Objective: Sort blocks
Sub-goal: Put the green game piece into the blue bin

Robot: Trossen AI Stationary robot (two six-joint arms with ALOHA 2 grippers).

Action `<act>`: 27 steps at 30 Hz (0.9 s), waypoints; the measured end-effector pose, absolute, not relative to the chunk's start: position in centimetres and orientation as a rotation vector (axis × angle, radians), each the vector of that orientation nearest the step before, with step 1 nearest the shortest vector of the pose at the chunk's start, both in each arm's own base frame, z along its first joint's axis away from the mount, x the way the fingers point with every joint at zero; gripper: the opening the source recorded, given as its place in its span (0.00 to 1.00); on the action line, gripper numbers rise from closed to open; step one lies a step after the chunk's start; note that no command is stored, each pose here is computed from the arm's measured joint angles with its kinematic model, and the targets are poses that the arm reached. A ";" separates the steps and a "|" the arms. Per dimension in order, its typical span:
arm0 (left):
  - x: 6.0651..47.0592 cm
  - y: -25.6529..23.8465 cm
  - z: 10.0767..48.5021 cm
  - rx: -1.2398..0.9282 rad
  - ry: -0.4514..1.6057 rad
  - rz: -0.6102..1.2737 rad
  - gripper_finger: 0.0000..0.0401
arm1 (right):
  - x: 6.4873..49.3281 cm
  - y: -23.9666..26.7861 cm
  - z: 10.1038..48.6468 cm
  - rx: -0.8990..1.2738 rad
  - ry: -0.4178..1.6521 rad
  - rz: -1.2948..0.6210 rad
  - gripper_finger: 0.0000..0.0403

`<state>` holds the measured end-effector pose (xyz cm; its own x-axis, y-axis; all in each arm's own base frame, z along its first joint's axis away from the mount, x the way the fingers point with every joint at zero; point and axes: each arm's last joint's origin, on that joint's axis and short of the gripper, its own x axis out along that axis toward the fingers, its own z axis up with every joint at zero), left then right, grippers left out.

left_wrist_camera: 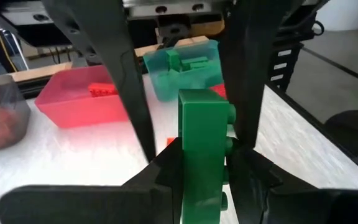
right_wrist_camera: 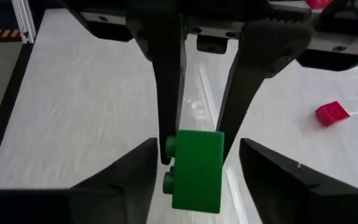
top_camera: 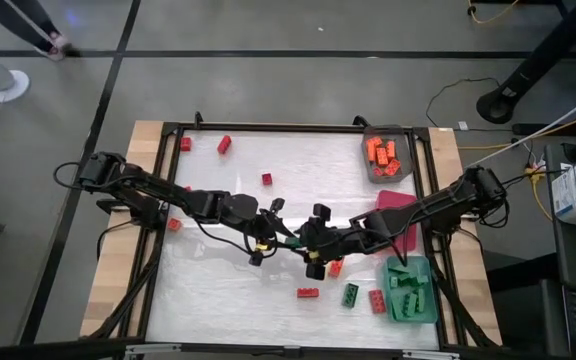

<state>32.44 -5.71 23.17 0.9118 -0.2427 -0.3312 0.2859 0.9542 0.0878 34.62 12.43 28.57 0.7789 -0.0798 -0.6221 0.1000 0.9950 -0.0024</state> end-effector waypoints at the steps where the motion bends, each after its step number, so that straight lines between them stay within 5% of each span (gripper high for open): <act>1: 32.4 -5.7 23.2 0.143 0.323 -0.274 0.20 | 34.6 12.4 28.6 0.032 0.673 -0.095 0.51; 9: 32.4 -5.6 23.0 0.129 0.339 -0.264 0.21 | 34.5 12.4 28.4 0.031 0.694 -0.093 0.24; 27: 32.1 -5.4 22.1 0.083 0.452 -0.201 0.50 | 33.5 12.5 28.3 0.153 0.873 -0.017 0.24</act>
<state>32.05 -5.45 22.13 0.8802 -0.1742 -0.4414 0.2108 0.9769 0.0347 33.47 12.54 28.32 0.6427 0.0475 -0.7646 0.0778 0.9889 0.1269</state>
